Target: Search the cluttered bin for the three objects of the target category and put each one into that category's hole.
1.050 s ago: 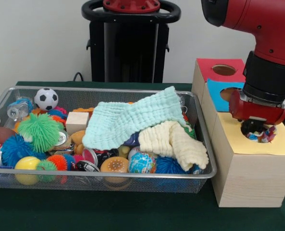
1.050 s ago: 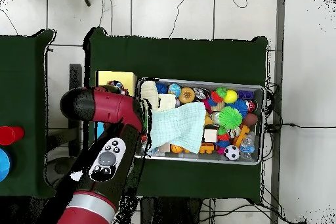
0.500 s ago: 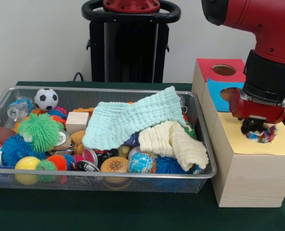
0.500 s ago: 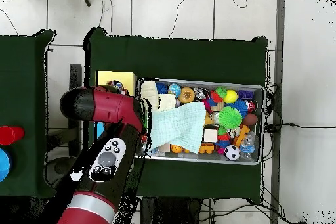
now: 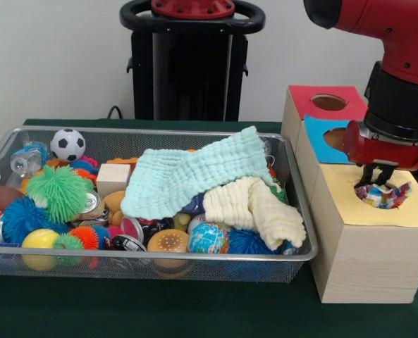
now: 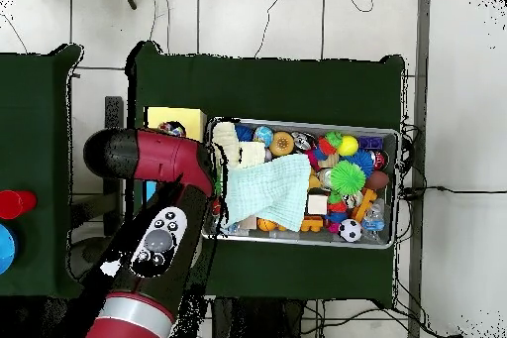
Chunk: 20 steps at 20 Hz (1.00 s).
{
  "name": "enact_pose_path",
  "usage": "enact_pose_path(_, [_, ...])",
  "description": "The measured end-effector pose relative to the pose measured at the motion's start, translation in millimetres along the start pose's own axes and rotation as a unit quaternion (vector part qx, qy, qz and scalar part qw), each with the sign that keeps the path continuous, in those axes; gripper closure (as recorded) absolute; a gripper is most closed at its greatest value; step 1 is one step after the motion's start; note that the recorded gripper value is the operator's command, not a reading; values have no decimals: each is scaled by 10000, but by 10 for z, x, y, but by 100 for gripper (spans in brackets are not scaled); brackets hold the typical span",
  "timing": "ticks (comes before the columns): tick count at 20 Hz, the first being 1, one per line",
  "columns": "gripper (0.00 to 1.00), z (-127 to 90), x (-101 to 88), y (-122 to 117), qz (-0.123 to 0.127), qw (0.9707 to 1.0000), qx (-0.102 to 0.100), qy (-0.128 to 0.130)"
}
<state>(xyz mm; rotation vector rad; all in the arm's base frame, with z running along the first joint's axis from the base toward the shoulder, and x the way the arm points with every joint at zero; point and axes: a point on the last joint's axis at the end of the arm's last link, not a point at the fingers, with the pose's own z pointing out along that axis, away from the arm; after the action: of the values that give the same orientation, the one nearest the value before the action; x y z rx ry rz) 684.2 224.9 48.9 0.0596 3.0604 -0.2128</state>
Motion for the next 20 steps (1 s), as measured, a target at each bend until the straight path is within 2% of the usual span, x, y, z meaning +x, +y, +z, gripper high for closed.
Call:
enact_pose_path(6, [100,-120,-44,14,-21,9999,-39,154])
enact_pose_path(17, [100,-166,-59,14,-37,9999,-41,133])
enact_pose_path(18, [0,-182,-67,11,-40,9999,-40,116])
enact_pose_path(20, [0,-196,-85,9,-32,9999,-46,84])
